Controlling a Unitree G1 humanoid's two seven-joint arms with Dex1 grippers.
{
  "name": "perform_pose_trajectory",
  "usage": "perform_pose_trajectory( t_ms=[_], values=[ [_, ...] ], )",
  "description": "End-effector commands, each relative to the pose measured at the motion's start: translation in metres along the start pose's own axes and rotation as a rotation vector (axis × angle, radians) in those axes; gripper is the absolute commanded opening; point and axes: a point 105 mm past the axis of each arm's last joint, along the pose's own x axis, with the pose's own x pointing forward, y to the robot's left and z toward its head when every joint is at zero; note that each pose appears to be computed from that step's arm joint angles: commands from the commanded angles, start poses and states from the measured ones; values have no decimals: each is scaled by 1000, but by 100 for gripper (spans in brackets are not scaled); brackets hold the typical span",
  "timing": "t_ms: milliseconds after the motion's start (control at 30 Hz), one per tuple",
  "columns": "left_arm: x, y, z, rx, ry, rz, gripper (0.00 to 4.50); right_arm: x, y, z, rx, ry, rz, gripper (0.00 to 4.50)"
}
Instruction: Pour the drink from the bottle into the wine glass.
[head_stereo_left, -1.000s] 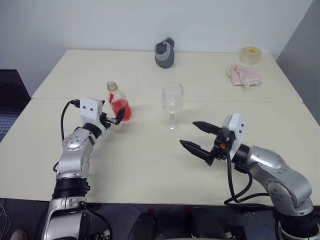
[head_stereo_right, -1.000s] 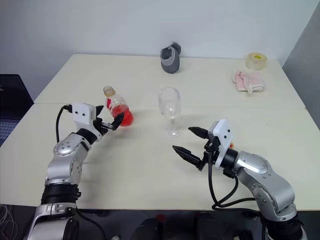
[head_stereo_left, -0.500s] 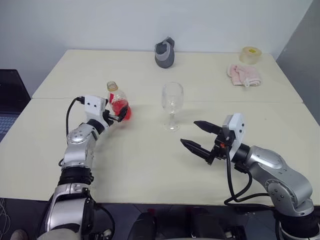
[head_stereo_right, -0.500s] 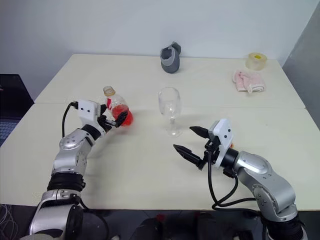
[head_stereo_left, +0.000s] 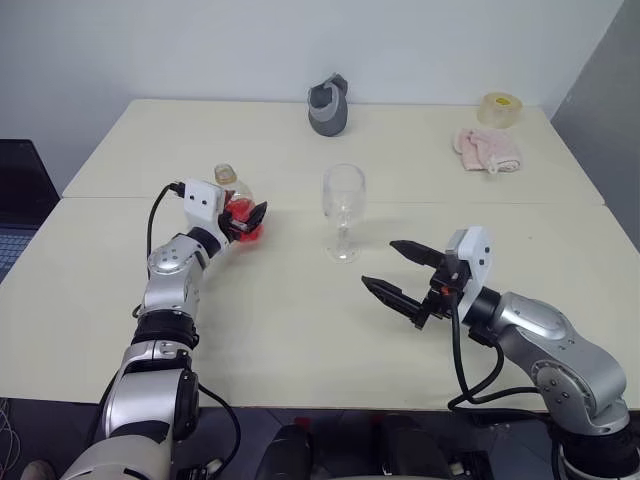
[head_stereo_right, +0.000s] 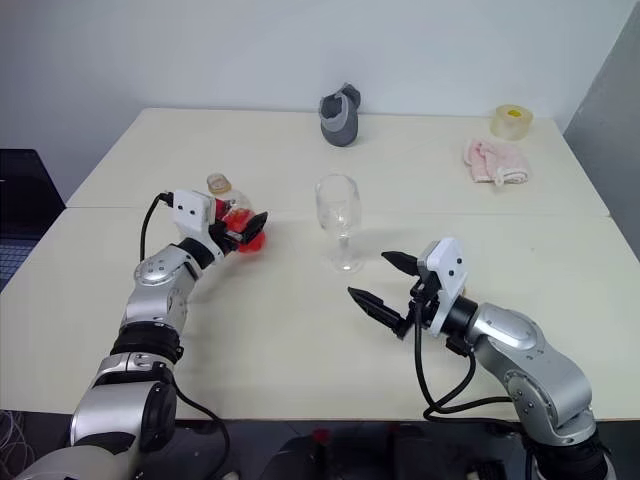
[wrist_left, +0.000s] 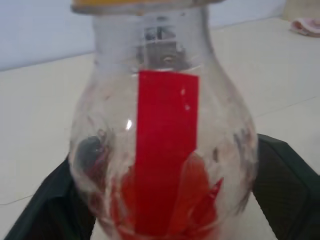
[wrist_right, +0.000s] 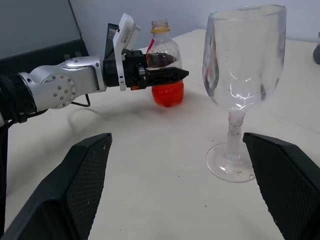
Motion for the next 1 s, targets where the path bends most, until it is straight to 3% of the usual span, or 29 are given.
perform_pose_trajectory(
  t_ms=[33, 167, 300, 467, 767, 1000],
  values=[
    [1, 6, 13, 21, -45, 12, 266, -2, 6, 10, -36, -30, 15, 450],
    [0, 9, 14, 24, -47, 25, 178, -2, 5, 11, -34, -32, 12, 450],
    [0, 9, 16, 29, -52, 28, 124, 0, 3, 11, -35, -34, 9, 450],
    [11, -2, 36, 68, -71, -26, 113, 2, 0, 16, -43, -44, 5, 450],
    [49, -37, 103, 233, -153, -218, 113, 9, -18, 39, -80, -61, -44, 450],
    [64, -67, 129, 371, -186, -387, 113, 18, -32, 58, -82, -77, -97, 450]
  ],
)
